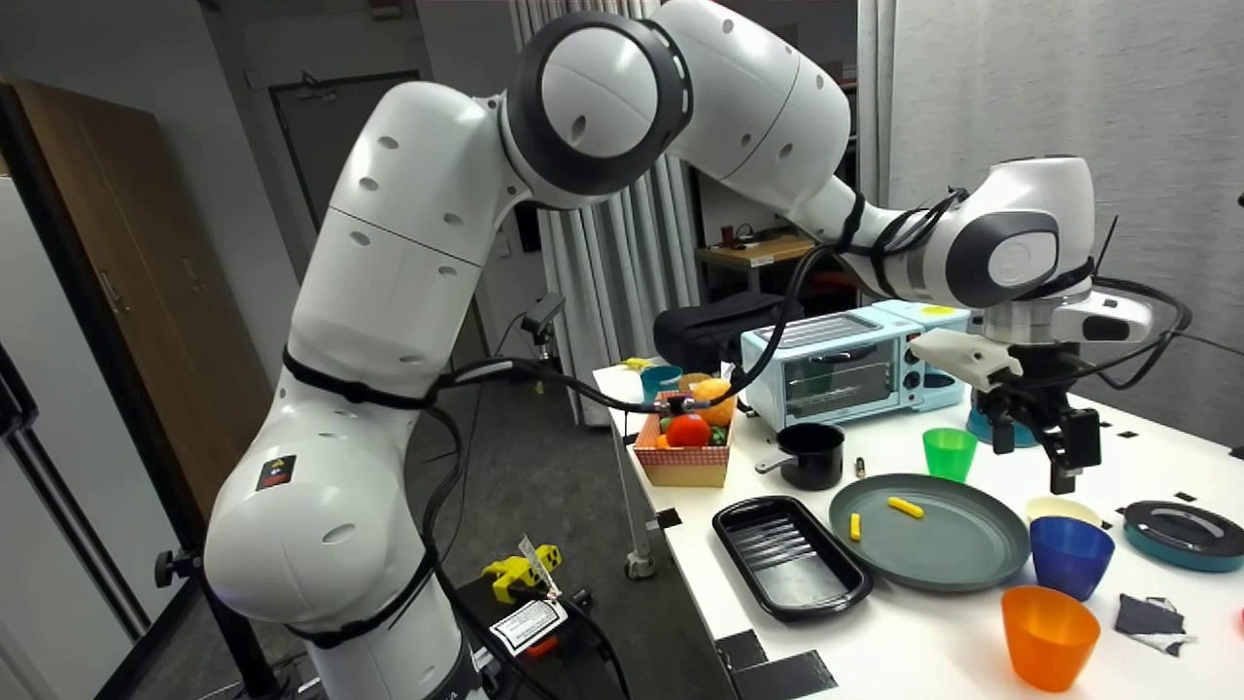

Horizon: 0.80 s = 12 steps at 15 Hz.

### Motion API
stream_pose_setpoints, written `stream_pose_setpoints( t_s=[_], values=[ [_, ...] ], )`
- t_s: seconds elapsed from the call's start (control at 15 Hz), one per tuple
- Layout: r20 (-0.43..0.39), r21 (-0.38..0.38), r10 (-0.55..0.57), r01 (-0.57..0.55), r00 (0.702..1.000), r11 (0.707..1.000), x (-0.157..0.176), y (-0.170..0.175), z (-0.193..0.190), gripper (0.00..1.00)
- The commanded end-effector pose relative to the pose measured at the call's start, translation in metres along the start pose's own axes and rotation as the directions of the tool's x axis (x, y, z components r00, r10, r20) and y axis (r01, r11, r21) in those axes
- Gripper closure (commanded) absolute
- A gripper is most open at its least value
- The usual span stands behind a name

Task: Pour the contents of the blue cup onto the plate

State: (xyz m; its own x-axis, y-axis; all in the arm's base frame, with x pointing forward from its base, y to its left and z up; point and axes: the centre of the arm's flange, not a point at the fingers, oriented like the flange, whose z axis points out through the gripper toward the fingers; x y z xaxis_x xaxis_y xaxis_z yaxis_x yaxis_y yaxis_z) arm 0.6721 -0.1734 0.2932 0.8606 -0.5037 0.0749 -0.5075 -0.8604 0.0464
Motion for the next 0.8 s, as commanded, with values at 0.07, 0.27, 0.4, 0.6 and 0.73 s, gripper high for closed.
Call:
stream_pose_setpoints(
  t_s=[0.07,0.27,0.4,0.6,0.73],
  values=[
    [0.021,-0.02,0.003,-0.002,1.0,1.0,0.018,-0.004,0.014,0.0],
    [0.026,-0.031,0.004,-0.003,1.0,1.0,0.038,-0.005,0.031,0.0],
    [0.025,-0.038,0.004,-0.003,1.0,0.999,0.05,-0.004,0.04,0.0],
    [0.023,-0.04,0.006,-0.005,1.0,0.999,0.061,-0.008,0.055,0.0],
    [0.021,-0.041,0.009,-0.008,1.0,0.999,0.066,-0.013,0.064,0.0]
  ],
)
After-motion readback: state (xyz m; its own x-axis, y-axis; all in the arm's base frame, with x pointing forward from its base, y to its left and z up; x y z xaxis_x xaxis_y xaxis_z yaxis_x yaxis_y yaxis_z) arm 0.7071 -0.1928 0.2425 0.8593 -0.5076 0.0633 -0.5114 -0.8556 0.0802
